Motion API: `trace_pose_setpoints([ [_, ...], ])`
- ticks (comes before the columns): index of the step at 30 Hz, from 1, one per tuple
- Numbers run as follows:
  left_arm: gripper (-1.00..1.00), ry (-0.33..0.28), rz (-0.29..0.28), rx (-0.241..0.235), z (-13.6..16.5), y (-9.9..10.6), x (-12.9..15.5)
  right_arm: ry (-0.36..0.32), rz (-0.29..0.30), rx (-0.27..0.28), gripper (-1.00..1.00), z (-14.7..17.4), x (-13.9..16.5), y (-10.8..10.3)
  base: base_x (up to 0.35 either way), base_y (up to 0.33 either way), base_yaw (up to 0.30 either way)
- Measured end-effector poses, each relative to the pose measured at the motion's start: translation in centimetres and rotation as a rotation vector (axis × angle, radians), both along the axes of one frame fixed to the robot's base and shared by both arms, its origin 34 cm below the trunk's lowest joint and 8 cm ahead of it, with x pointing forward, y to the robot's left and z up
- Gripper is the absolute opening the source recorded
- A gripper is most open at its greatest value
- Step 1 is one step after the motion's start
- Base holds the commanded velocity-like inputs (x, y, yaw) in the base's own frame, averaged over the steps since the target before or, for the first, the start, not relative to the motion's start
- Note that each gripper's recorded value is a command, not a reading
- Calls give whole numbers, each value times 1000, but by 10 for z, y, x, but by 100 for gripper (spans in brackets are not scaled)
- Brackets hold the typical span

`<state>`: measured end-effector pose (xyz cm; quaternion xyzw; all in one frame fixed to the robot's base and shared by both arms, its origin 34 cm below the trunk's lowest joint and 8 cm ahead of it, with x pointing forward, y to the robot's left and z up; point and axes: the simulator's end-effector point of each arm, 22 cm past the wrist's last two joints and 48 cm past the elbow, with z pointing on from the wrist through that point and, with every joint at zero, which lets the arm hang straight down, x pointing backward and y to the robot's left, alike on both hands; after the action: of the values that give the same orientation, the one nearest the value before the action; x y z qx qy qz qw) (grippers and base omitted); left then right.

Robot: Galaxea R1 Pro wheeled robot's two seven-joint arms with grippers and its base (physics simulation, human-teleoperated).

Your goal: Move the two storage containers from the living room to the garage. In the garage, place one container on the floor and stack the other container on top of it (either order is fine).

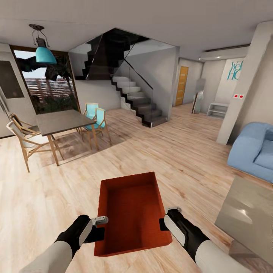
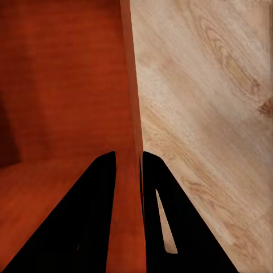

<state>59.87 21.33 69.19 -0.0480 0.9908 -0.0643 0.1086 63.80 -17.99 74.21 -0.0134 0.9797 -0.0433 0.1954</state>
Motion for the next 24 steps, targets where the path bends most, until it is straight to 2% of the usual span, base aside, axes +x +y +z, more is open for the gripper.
trace_pose_setpoints([
  [24, -100, -13, 0, 0, 6, 0, 3, -13, 0, 0, -100, 6, 2, 0, 300, 205, -253],
])
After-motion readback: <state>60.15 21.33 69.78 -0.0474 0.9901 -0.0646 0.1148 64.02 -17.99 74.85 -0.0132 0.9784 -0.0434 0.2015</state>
